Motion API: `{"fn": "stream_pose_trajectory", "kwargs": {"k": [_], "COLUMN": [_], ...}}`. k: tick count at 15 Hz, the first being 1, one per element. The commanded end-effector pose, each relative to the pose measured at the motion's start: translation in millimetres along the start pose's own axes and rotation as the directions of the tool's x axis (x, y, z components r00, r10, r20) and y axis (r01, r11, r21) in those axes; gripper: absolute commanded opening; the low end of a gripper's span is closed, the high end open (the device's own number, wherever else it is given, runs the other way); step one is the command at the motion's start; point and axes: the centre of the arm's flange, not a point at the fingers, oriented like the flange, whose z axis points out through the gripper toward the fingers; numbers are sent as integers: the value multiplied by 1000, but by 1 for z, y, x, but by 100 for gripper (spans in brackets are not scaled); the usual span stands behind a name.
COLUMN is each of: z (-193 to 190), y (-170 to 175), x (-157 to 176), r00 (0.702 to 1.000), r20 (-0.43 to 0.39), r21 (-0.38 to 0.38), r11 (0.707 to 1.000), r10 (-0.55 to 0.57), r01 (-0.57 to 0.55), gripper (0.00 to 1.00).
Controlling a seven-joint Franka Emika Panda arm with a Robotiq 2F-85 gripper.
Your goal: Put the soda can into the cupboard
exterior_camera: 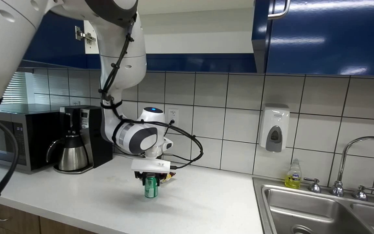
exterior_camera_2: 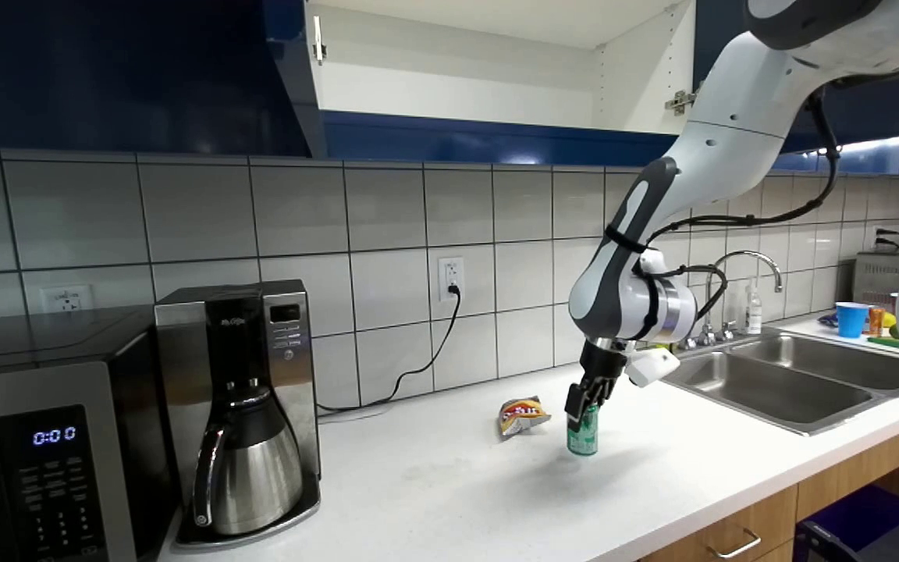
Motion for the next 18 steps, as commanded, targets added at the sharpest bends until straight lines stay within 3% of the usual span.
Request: {"fn": "stream_pose_trajectory", "kwargs": {"k": [1,10,18], "z": [-54,-152,-250], "y": [-1,-4,-15], "x": [13,42,80], "r00": [1000,998,997], "r20": [12,42,74], "r21": [-19,-41,38], "r11": [1000,998,999], "r10": [19,40,-13], "r01": [-18,-38,10], "gripper": [39,39,39]}}
